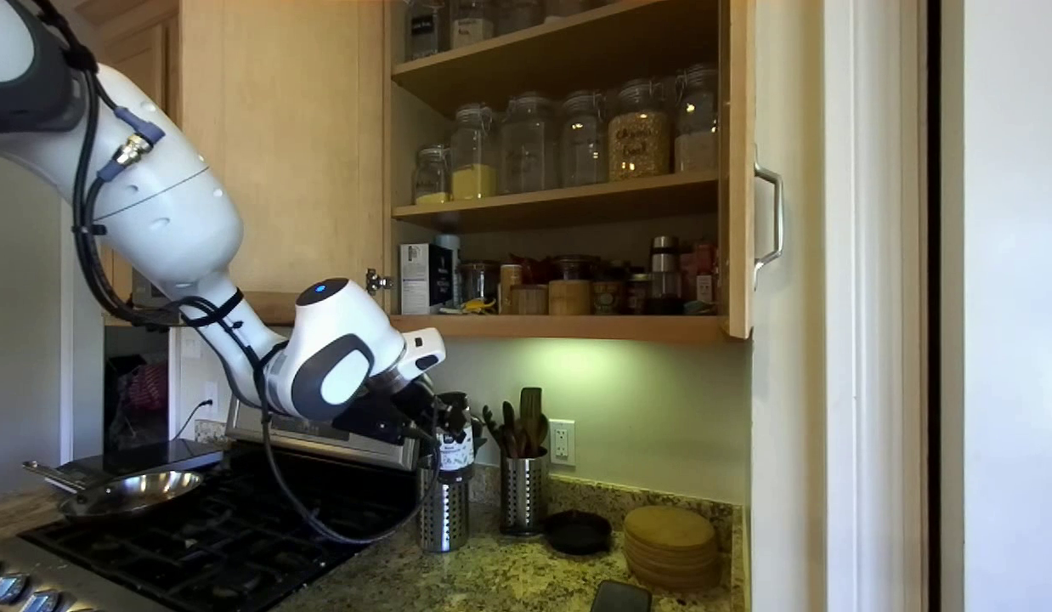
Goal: Pick the bottle on the counter, put it in the cupboard then close the cupboard
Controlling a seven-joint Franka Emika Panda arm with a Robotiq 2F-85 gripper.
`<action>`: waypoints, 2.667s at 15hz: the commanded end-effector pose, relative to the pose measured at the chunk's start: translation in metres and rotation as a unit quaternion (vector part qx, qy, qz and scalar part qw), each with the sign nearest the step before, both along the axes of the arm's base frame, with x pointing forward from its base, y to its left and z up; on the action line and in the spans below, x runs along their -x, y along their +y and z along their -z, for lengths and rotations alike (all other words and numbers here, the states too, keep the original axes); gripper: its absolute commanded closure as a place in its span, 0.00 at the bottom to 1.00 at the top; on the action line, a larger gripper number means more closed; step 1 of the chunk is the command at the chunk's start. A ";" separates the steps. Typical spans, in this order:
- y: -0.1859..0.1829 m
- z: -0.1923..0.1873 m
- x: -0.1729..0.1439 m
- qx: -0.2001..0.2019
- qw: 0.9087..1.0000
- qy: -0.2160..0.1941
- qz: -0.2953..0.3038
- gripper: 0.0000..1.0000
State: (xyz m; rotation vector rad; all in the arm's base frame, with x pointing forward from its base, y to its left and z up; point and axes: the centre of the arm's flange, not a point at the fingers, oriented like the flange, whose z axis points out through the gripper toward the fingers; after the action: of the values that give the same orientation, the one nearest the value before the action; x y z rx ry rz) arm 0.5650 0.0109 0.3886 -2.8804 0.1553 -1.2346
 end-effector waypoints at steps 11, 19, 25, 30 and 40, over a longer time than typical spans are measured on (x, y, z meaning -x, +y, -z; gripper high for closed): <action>0.046 -0.192 -0.023 0.081 0.996 -0.032 -0.034 0.62; 0.077 -0.282 -0.009 0.074 0.996 -0.004 -0.050 0.62; 0.080 -0.312 -0.008 0.045 0.997 -0.014 -0.057 0.62; 0.061 -0.298 -0.031 0.031 0.999 -0.016 -0.038 0.62; 0.046 -0.297 -0.078 0.012 0.999 -0.024 -0.036 0.62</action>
State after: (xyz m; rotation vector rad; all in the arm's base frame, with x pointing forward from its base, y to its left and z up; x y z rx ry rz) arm 0.6285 0.0626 0.6716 -2.8763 0.0500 -1.2598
